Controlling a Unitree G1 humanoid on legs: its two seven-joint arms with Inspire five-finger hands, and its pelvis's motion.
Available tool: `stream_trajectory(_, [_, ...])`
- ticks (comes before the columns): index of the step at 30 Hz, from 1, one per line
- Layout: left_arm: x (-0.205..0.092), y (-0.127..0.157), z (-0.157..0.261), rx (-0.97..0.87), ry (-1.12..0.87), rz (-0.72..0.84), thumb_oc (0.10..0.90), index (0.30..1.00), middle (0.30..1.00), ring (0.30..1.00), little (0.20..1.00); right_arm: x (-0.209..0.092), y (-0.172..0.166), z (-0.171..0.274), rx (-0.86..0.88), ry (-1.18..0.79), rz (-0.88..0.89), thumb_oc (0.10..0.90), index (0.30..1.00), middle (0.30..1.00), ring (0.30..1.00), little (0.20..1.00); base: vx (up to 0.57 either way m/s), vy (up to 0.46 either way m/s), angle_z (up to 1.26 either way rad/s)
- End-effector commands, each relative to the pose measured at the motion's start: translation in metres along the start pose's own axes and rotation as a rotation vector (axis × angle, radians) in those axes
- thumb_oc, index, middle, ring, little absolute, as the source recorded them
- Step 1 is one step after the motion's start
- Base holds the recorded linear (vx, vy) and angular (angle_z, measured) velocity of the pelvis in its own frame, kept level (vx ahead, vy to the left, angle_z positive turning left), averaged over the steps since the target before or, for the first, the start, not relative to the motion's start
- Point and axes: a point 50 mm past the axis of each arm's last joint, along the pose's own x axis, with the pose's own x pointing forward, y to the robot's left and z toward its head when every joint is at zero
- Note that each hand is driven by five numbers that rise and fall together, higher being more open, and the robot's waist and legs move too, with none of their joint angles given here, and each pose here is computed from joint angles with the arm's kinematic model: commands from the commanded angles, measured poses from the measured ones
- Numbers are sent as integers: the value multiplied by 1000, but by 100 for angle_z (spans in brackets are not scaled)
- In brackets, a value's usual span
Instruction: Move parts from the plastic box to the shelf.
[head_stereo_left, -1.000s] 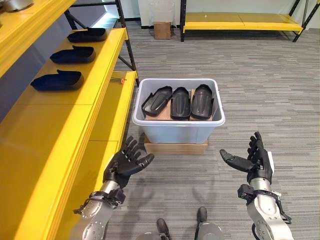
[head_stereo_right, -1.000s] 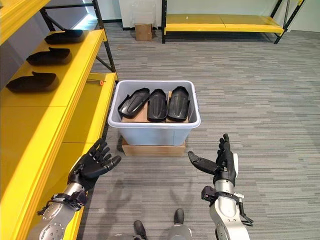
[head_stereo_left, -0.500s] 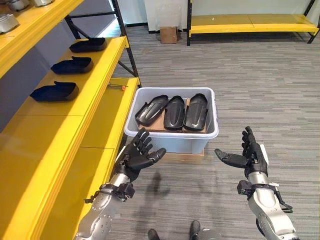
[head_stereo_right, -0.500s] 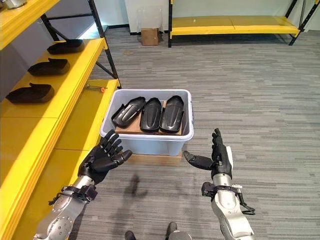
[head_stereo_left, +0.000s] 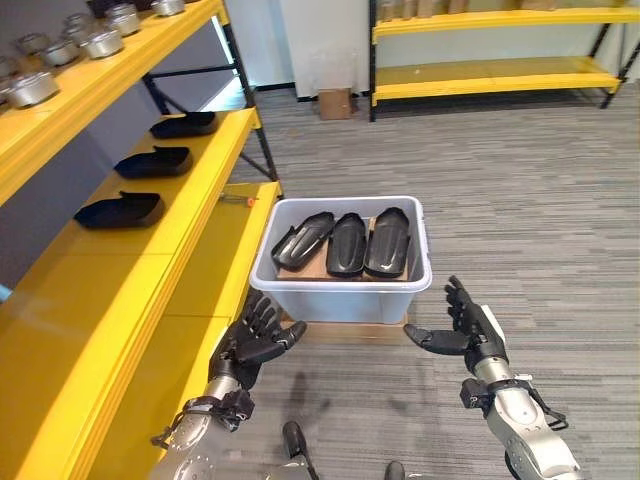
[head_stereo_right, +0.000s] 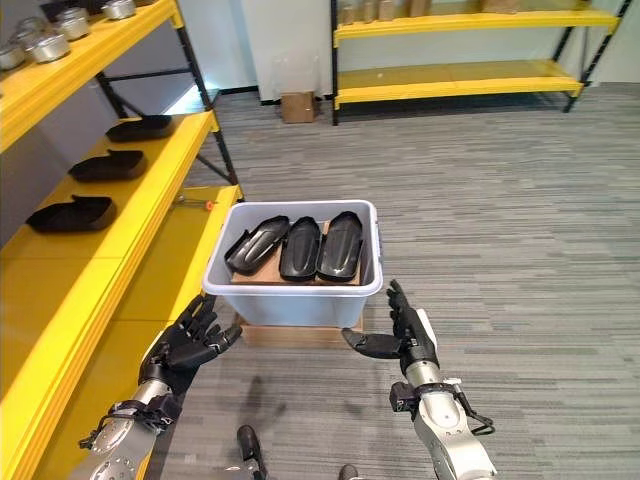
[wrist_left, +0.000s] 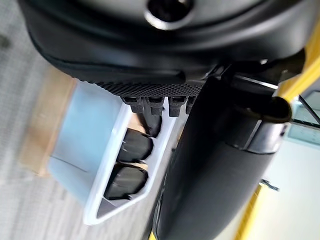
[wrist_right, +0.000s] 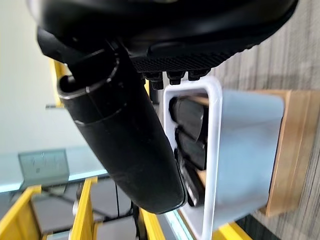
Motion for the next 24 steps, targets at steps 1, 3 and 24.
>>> stream_trajectory(1, [5,-6,63,104,-334,-70,900,1000,1000,1000,1000,11,18,52,30,-260,125,900,1000,1000,1000,1000,210,14,-21])
stream_trajectory(3, [6,-7,63,104,-332,-73,900,1000,1000,1000,1000,10,19,51,35,-256,131,900,1000,1000,1000,1000,187,33,-31])
stream_trajectory(24, [9,-17,77,177,-391,-154,900,1000,1000,1000,1000,14,22,82,128,-456,130,900,1000,1000,1000,1000,218,80,-6])
